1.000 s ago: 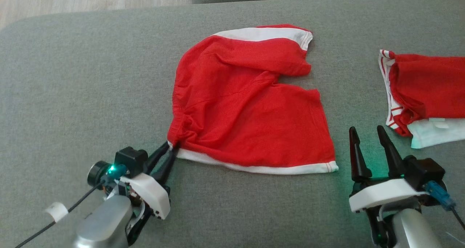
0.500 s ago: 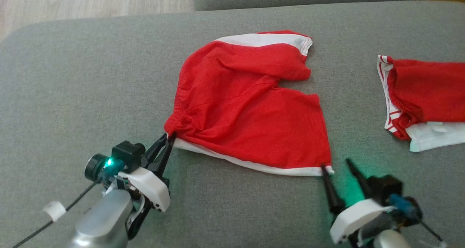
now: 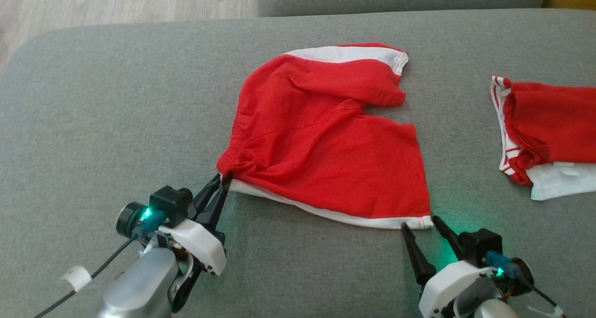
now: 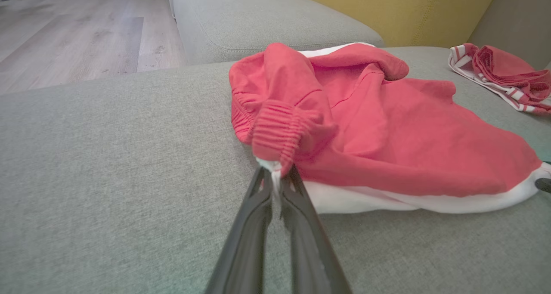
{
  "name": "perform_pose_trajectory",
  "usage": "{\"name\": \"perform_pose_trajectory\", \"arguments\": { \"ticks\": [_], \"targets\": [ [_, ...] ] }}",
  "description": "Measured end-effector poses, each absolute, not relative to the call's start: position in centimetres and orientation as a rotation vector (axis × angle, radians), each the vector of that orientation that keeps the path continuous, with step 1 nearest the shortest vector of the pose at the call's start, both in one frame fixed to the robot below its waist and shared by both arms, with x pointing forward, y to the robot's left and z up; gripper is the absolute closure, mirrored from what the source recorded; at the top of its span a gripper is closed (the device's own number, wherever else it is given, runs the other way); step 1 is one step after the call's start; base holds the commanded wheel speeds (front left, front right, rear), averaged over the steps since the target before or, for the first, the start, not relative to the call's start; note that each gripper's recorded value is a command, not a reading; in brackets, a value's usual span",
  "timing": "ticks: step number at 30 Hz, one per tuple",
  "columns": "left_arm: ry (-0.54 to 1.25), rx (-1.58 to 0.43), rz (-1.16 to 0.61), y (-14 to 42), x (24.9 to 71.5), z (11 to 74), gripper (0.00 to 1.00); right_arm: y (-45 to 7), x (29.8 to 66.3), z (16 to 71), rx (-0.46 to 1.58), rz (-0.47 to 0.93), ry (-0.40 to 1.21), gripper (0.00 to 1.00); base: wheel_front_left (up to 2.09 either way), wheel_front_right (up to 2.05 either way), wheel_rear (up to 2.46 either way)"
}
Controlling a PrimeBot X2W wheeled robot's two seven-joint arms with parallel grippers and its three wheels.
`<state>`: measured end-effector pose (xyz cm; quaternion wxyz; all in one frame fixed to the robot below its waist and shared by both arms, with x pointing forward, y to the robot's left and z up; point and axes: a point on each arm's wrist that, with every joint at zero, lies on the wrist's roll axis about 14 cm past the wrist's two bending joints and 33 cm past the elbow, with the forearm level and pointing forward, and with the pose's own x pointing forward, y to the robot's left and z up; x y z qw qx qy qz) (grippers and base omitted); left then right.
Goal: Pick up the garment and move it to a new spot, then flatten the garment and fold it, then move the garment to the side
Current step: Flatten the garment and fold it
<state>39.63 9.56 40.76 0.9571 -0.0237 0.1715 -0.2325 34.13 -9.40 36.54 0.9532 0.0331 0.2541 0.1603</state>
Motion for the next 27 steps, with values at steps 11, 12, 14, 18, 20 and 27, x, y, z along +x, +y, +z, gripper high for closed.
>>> {"name": "perform_pose_trajectory", "arguments": {
  "ticks": [11, 12, 14, 18, 20, 27],
  "targets": [
    [0.345, -0.046, -0.472, 9.58, 39.65, 40.87, 1.00, -8.91, 33.88, 36.46, 0.058, 0.349, 0.520, 0.00, 0.00, 0.00, 0.00],
    [0.345, -0.046, -0.473, 9.56, 39.66, 40.88, 1.00, -8.85, 33.84, 36.46, 0.057, 0.352, 0.520, 0.00, 0.00, 0.00, 0.00],
    [0.344, -0.044, -0.470, 9.57, 39.69, 40.87, 1.00, -8.74, 33.76, 36.44, 0.056, 0.359, 0.521, 0.00, 0.00, 0.00, 0.00],
    [0.343, -0.042, -0.469, 9.59, 39.70, 40.91, 1.00, -8.71, 33.71, 36.44, 0.060, 0.361, 0.521, 0.00, 0.00, 0.00, 0.00],
    [0.342, -0.041, -0.470, 9.56, 39.68, 40.94, 1.00, -8.67, 33.66, 36.42, 0.059, 0.363, 0.523, 0.03, 0.00, 0.00, 0.00],
    [0.339, -0.039, -0.473, 9.50, 39.50, 41.13, 1.00, -8.40, 33.55, 36.64, 0.067, 0.372, 0.516, 1.00, 0.00, 0.00, 0.00]
  ]
}}
